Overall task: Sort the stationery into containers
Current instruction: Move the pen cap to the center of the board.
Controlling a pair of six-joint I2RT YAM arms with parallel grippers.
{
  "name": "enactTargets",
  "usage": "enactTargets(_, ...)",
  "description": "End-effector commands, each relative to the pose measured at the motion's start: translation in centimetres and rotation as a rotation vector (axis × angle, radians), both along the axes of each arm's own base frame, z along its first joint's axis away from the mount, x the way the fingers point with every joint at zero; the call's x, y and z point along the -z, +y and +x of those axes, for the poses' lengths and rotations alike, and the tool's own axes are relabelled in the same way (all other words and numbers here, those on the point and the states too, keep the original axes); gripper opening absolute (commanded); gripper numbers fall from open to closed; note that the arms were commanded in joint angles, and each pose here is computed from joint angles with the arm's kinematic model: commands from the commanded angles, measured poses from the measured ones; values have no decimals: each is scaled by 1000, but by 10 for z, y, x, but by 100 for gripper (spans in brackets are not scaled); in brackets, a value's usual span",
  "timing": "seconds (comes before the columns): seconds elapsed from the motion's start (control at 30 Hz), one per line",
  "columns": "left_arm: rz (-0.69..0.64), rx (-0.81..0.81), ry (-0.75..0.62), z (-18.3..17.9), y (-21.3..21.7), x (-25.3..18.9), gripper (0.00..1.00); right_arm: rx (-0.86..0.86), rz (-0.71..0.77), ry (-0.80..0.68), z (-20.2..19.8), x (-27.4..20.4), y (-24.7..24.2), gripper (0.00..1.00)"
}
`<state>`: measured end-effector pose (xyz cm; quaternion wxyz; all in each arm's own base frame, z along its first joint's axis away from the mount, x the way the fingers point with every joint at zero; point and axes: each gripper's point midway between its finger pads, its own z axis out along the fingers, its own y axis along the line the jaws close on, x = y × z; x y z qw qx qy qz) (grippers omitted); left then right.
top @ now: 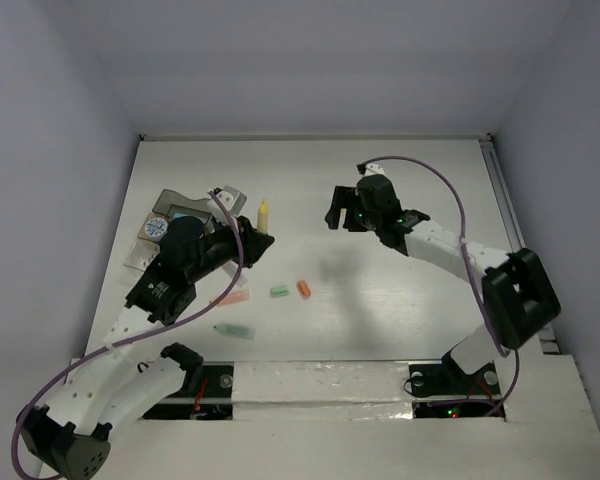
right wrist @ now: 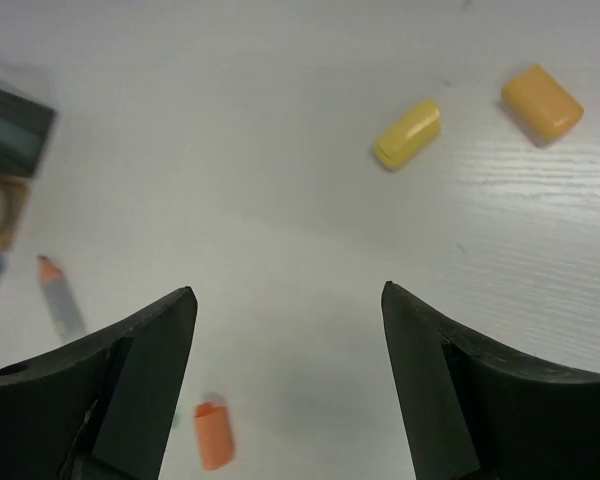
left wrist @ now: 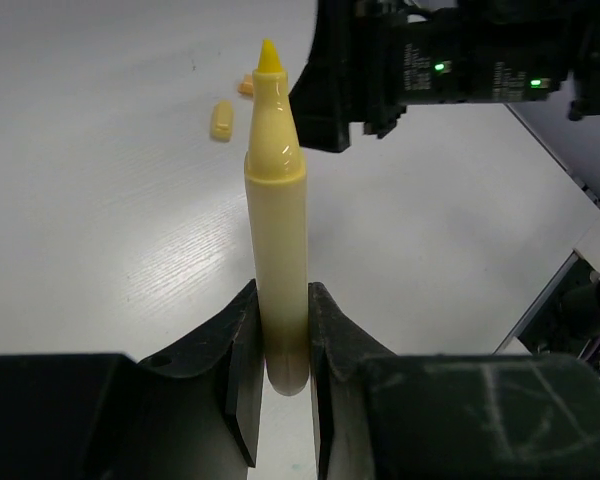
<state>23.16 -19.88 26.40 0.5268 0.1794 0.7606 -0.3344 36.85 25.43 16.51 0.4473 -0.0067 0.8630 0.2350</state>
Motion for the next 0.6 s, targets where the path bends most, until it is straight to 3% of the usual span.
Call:
enactTargets(0.0,-3,2,-53,-2,4,-8,0,59,-148,76,23,32,-15,83)
enactTargets(0.17,-1,-20,-49,-3,8,-8,0,86,-220,139,59,64,-9,83)
enactTargets(0.37,-10,-25,-64,-5,10,-13,0,128,-318,201,84,102,-12,76)
enactTargets(0.57,-10,-21,-61,-6,9,-12,0,145,-375,211,107,110,-12,69)
